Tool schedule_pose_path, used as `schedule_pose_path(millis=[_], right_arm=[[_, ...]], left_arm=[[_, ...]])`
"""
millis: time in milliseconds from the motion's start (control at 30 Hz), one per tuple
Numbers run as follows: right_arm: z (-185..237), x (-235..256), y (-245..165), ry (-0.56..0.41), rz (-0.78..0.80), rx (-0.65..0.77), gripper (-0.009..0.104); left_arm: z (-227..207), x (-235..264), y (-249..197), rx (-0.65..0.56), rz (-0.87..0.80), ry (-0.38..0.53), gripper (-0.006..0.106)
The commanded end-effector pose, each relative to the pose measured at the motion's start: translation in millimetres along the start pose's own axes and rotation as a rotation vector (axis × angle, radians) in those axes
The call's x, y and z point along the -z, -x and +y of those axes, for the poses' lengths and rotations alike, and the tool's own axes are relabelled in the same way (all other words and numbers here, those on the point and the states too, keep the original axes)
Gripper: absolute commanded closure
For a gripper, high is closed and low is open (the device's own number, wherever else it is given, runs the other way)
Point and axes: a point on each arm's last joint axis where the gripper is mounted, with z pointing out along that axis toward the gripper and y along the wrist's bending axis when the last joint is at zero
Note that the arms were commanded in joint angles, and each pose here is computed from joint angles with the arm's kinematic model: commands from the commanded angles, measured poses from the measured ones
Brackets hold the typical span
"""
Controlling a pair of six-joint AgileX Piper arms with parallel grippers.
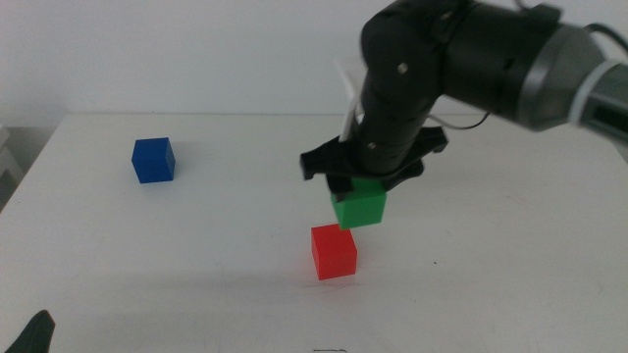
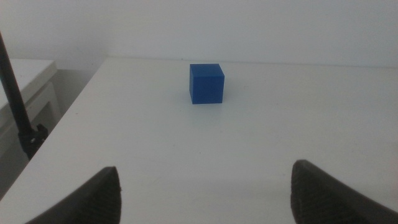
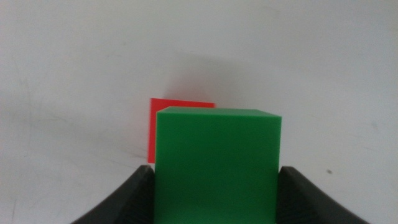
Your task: Stack red cubes first, then green, then blue cubes in a specific spot.
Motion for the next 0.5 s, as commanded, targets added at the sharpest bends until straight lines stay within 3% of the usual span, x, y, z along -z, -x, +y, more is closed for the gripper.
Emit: schedule_pose_path(millis=[0,467], right_arm=[[4.2,21.0,6.1,0.029,-0.101,0.016,0.096],[19.9,-15.0,6.2,0.035,-0.067,0.037,0.096]], left_arm=[[-0.5,2.1,8.8,0.015,-0.099,-0.008,0.007],[-0.5,2.1,8.8,0.015,-0.099,-0.008,0.007]])
